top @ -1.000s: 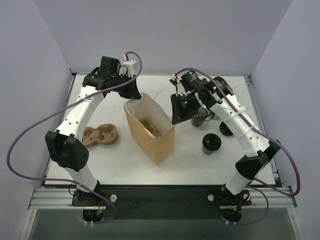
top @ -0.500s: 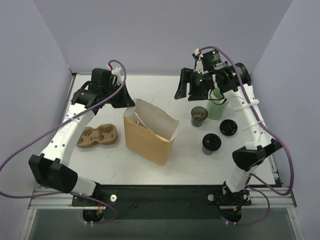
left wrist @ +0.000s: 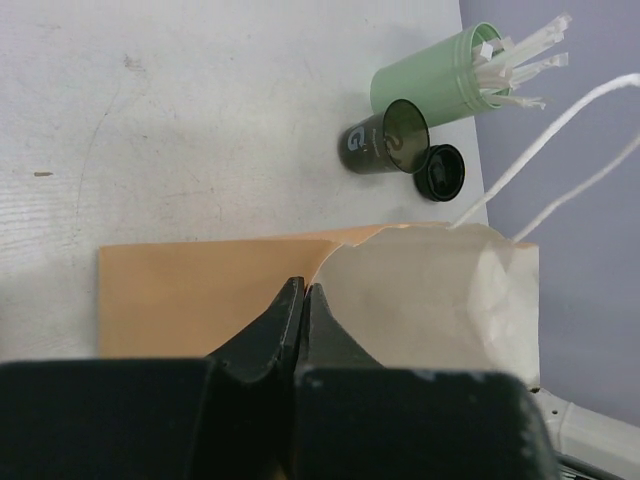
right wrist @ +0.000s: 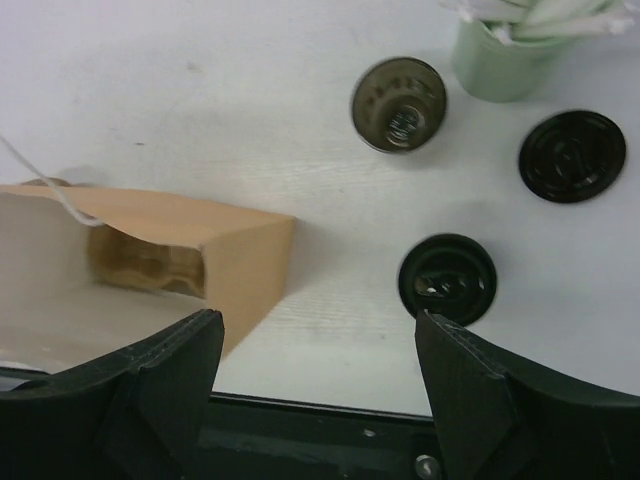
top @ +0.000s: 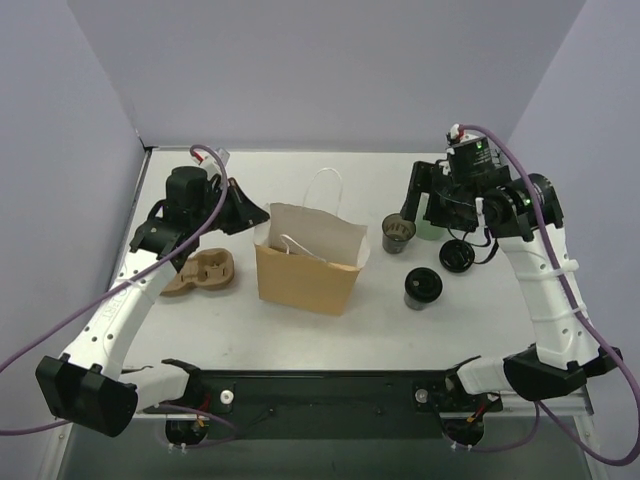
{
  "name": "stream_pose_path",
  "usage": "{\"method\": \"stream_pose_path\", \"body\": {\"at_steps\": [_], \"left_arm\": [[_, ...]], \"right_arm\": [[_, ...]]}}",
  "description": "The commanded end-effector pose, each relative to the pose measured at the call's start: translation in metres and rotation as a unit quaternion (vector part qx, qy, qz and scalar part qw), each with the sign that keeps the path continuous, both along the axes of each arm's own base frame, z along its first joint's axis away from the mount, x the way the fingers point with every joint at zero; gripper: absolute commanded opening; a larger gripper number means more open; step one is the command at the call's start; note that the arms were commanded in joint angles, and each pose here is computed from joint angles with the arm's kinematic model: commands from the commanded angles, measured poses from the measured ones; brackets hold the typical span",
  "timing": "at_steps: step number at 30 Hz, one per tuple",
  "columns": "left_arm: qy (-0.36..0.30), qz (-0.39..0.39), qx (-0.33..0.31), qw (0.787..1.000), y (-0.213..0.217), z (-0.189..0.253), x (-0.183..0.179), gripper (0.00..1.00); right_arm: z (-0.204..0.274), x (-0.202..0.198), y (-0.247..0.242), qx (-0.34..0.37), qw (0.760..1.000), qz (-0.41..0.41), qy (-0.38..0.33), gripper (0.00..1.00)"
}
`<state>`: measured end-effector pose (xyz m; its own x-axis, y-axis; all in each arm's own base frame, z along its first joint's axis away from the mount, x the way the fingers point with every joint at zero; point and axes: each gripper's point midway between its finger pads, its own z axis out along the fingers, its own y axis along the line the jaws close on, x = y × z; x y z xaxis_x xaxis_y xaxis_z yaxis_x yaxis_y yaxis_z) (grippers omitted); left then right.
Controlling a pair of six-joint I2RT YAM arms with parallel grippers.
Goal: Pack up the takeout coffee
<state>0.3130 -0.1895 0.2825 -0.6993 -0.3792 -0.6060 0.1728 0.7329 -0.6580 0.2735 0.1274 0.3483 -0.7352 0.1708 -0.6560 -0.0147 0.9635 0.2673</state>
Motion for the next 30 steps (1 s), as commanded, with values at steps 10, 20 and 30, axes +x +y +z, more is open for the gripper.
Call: {"method": "stream_pose_path", "body": {"at_steps": [10, 20, 30], "left_arm": [[0.008, -0.038, 0.085, 0.996, 0.013, -0.010, -0.012, 0.00], [0.001, -0.045, 0.090, 0.995, 0.014, -0.004, -0.021, 0.35], [-0.002, -0.042, 0.099, 0.994, 0.017, -0.001, -0.025, 0.59]], "right_arm": [[-0.147, -0.034, -0.079, -0.172, 0.961, -0.051, 0.211, 0.83], [-0.203, -0.038, -0.065, -0.110, 0.957, 0.008, 0.268, 0.85], [-0.229, -0.034, -0.077, -0.145, 0.946, 0.023, 0.289, 0.84]]}}
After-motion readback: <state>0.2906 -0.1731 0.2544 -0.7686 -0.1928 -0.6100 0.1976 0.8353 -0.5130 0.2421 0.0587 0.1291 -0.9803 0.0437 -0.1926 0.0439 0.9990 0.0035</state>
